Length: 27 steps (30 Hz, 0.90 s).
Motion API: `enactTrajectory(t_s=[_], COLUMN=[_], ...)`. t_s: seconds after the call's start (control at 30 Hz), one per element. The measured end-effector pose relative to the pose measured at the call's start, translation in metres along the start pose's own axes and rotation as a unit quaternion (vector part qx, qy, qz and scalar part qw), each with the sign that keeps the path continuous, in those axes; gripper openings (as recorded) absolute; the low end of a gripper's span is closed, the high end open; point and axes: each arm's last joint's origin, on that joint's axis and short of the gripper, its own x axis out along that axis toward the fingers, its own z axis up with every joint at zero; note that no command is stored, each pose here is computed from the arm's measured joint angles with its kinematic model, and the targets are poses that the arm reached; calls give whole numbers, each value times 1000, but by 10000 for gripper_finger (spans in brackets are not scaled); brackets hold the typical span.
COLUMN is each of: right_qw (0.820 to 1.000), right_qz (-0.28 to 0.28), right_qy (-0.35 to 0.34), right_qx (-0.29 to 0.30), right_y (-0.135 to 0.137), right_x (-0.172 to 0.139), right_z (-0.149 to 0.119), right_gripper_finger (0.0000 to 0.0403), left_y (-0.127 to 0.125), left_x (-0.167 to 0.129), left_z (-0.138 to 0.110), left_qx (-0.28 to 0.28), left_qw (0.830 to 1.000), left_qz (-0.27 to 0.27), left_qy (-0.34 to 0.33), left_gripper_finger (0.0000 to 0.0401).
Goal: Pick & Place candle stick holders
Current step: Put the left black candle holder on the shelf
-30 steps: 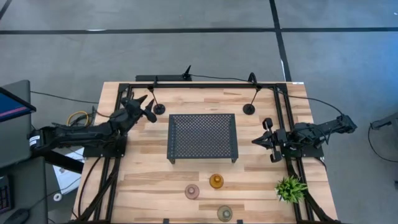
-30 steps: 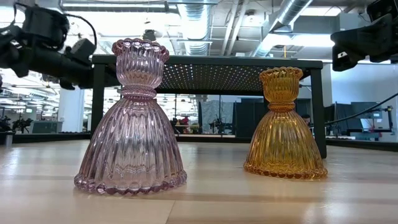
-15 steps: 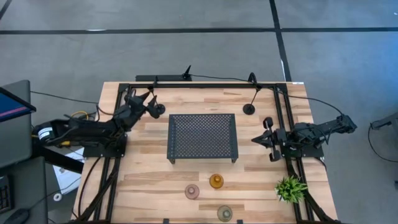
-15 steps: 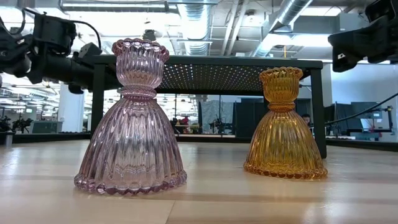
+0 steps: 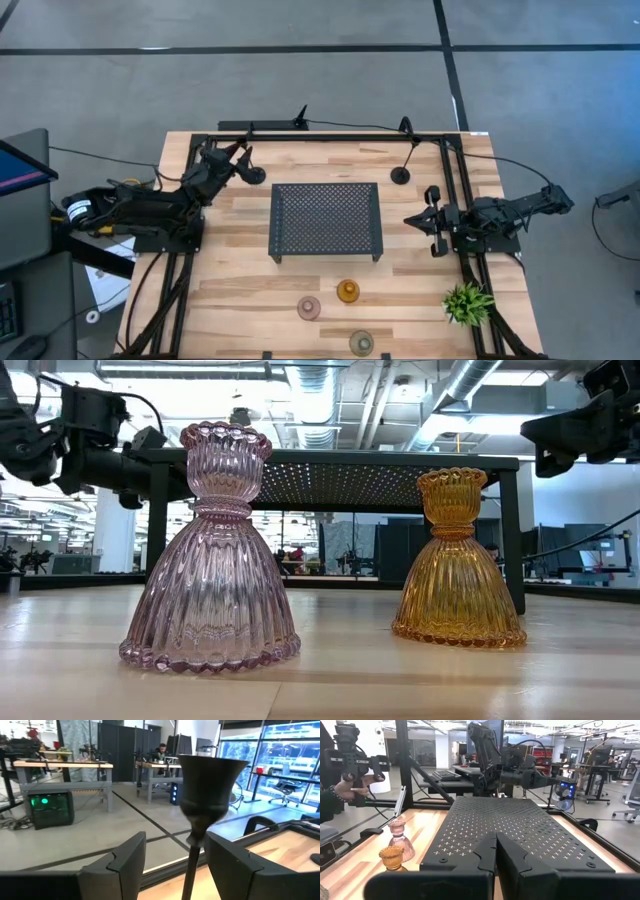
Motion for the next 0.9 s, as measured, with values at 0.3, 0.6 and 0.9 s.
enactTrajectory(t_s=[0.3, 0.6, 0.9], right_qw=[1000, 1000, 1000], right_qz=[0, 0, 0], right_qy=[0, 0, 0], right_qx=[0, 0, 0], right_y=[0, 0, 0], right_x=[0, 0, 0], right_z=[0, 0, 0], right_gripper_finger=[0, 0, 0], left_y=[-5, -5, -5], left_x=[12, 13, 13], left_z=[-9, -12, -12], left_qx=[17, 19, 20], left_qw=[999, 999, 999], left_qz=[1, 4, 3], left_qy=[36, 44, 44], left_gripper_finger=[199, 151, 67])
